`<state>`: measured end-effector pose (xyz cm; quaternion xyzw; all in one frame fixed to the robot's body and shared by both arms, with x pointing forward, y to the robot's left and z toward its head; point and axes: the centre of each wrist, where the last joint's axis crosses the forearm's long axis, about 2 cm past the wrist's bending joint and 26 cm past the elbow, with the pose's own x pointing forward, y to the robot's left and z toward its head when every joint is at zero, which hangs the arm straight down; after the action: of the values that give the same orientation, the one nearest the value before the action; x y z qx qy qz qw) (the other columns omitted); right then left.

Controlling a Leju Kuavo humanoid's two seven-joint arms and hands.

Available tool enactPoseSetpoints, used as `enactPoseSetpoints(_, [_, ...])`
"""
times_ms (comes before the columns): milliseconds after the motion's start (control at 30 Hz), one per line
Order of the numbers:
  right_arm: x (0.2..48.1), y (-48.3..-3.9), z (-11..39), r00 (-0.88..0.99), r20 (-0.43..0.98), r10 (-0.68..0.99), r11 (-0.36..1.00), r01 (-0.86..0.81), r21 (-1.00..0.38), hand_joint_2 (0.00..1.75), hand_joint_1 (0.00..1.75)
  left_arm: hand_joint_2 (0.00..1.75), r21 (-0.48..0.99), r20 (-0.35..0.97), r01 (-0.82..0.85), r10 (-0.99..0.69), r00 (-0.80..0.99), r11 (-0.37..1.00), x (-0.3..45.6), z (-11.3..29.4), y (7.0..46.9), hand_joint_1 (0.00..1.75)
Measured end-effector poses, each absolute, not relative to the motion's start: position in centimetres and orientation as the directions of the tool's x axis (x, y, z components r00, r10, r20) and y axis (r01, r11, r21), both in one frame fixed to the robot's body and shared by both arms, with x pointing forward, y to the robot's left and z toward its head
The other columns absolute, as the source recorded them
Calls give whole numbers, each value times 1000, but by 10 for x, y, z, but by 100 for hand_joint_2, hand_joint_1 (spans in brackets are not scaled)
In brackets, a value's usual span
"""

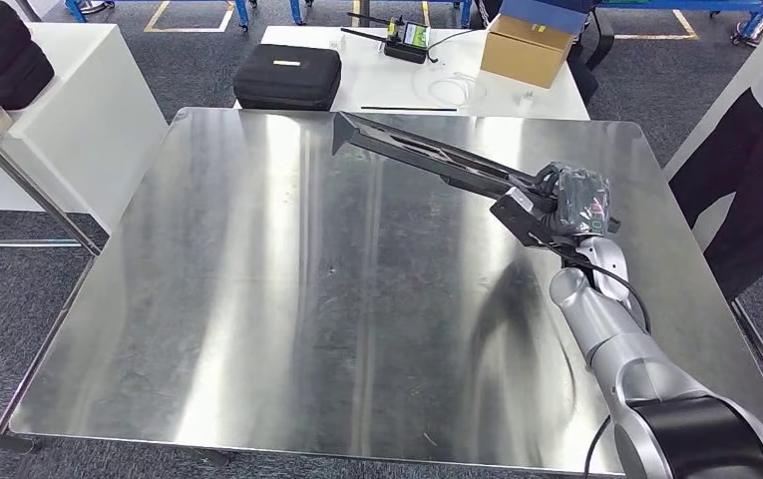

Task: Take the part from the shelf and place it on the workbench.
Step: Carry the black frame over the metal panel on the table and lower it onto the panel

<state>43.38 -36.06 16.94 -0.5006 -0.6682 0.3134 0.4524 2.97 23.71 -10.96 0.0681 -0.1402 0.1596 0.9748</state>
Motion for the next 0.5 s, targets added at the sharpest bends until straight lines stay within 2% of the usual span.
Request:
enactPoseSetpoints(67, [434, -362, 170, -90, 290, 953, 302, 389, -870, 175, 173, 175, 86, 300, -325, 286, 910, 942, 31, -109, 237, 0])
enactPoseSetpoints(200, [433, -364, 168, -89, 294, 952, 305, 383, -872, 0, 0, 175, 88, 305, -319, 280, 910, 943, 31, -109, 237, 0])
enactPoseSetpoints(500, [429, -376, 163, -67, 295, 953, 298, 381, -875, 0, 0, 175, 114, 305, -310, 263, 915, 944, 32, -109, 234, 0])
